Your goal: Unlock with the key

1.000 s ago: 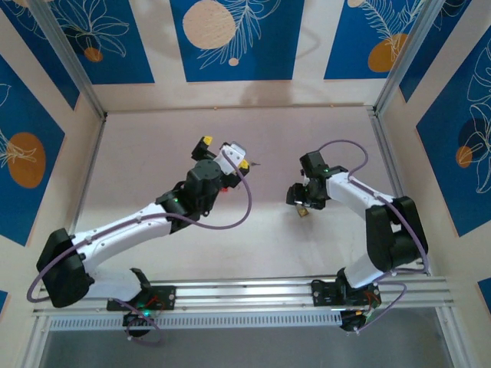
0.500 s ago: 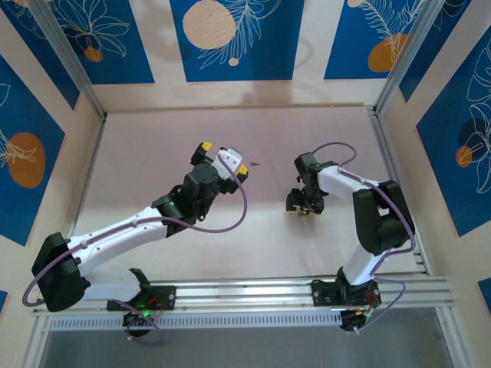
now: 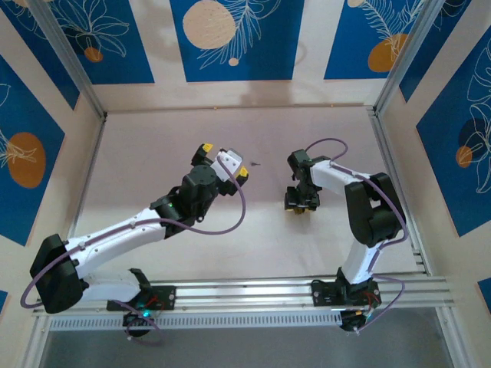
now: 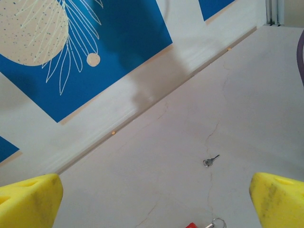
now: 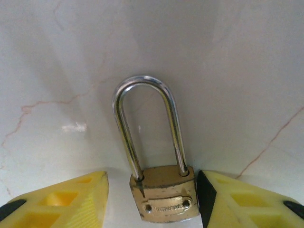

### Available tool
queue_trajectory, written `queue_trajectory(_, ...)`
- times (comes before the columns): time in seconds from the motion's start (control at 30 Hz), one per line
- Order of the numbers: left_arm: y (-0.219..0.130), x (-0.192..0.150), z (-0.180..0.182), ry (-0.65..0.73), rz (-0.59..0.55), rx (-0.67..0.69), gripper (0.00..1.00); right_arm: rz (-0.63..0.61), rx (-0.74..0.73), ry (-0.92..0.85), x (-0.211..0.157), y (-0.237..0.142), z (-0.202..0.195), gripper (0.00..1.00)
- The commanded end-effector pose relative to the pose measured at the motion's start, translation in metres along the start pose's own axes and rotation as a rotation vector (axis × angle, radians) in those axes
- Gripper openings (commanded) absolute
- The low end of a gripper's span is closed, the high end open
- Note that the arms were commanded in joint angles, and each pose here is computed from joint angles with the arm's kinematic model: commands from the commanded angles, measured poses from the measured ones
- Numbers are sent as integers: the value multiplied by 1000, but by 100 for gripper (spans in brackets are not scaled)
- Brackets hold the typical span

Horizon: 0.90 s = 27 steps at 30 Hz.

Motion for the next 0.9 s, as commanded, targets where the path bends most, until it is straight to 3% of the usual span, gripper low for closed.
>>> queue_trajectory(0.0,-6,9,5,-24,-47,-2,100,20,-32,-5,-1,-3,-4,48)
queue_trajectory(0.23,-8,11,6,-20,-60,-6,100,3,-28,-23,-3,-3,-3,32)
queue_trajectory(0.43,-9,11,8,-6,-62,12,100,-23,83,-77,-5,-13,23,29)
queue_trajectory(0.87,-14,16,18,29,-88,59,100,-25,84,-393,-38,-5,123,27)
Point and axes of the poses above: each hand's point on the last joint's axis, 136 mm out from that joint toward the fingers, its own y axis out along the fingers, its own z axis along the line the jaws close on, x = y × z, the point moved 3 cm from there along -y, back along the fingers, and after that the axes turned 2 degrees about y, right-handed, at the moved point
